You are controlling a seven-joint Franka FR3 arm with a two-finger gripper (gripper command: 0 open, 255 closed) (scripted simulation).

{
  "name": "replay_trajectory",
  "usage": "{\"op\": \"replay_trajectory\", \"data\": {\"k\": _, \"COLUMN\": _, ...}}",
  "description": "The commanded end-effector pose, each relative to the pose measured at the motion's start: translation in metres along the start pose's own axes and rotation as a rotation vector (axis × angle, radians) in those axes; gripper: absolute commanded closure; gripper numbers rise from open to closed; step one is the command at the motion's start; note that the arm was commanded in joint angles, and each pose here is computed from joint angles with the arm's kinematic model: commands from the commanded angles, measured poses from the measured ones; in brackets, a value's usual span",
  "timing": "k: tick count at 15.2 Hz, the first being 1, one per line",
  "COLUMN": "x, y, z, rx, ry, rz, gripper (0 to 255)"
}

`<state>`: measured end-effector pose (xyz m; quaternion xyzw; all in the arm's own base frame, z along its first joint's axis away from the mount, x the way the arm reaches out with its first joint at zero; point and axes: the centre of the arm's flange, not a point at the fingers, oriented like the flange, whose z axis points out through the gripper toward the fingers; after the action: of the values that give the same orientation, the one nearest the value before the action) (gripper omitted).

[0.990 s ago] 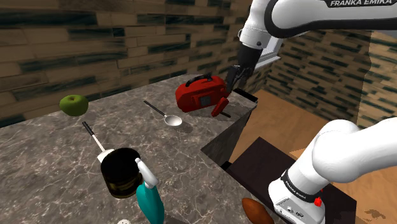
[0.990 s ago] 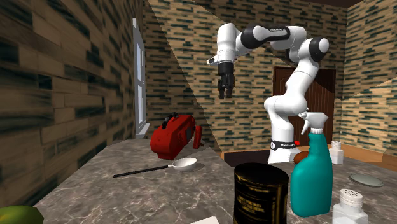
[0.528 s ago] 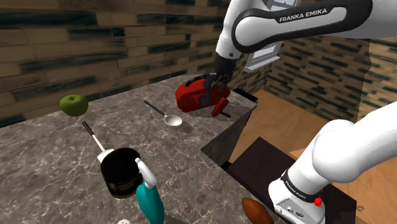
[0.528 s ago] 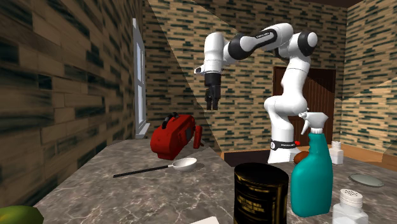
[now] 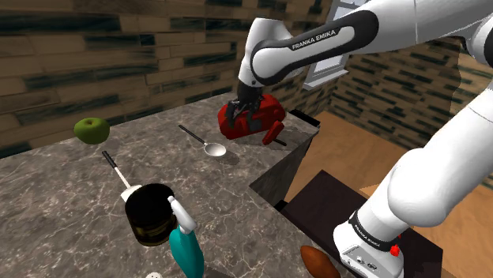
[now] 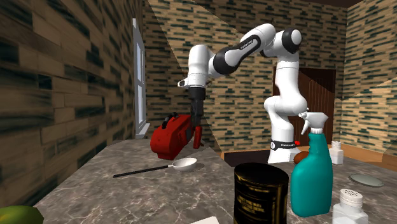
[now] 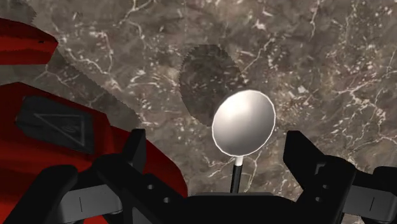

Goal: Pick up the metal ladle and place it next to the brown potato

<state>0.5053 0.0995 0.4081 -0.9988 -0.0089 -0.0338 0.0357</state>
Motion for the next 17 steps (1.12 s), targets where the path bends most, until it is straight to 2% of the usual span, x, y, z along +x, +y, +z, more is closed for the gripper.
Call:
{"op": "replay_trajectory", "data": {"k": 1, "x": 0.018, "y": -0.008, "z": 0.016, "rx": 0.004, "ry": 0.007, "rz": 0.000, "gripper": 0}}
{"op": "replay_trajectory", "data": {"k": 14, "x": 0.141, "y": -0.047, "z": 0.123, "rx": 0.025, "ry": 0.041, "rz": -0.001, "gripper": 0}}
{"op": "replay_trajectory", "data": {"k": 17, "x": 0.145, "y": -0.048, "z": 0.137, "rx": 0.025, "ry": 0.042, "rz": -0.001, "gripper": 0}}
